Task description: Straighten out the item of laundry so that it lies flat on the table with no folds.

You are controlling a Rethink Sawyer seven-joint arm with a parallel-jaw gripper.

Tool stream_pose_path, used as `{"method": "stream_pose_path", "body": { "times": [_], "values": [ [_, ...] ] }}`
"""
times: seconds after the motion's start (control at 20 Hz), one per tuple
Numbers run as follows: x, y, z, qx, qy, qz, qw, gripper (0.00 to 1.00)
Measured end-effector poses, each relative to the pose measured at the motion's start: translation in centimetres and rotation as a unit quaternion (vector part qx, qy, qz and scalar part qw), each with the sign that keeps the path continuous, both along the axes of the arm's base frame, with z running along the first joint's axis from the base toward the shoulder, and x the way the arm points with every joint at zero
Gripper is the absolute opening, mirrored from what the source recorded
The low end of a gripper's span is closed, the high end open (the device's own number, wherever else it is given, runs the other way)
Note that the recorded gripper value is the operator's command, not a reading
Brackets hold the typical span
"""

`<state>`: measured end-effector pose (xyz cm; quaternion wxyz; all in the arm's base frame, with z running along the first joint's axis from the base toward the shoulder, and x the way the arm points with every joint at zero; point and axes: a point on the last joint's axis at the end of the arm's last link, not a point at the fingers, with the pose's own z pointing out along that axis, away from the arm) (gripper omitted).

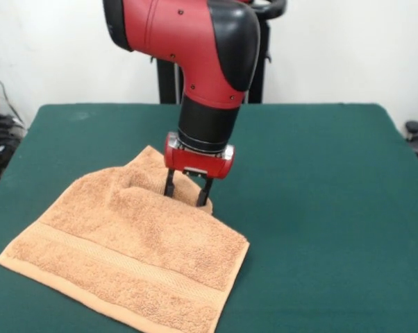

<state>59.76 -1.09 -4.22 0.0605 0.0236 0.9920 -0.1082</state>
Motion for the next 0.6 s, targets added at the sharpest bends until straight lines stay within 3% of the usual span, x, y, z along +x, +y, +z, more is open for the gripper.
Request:
{"method": "stream_pose_path", "body": {
  "times": [0.6],
  "values": [
    [0.11, -0.14, 0.10, 0.004, 0.004, -0.004, 1.0000, 1.00]
  ]
}}
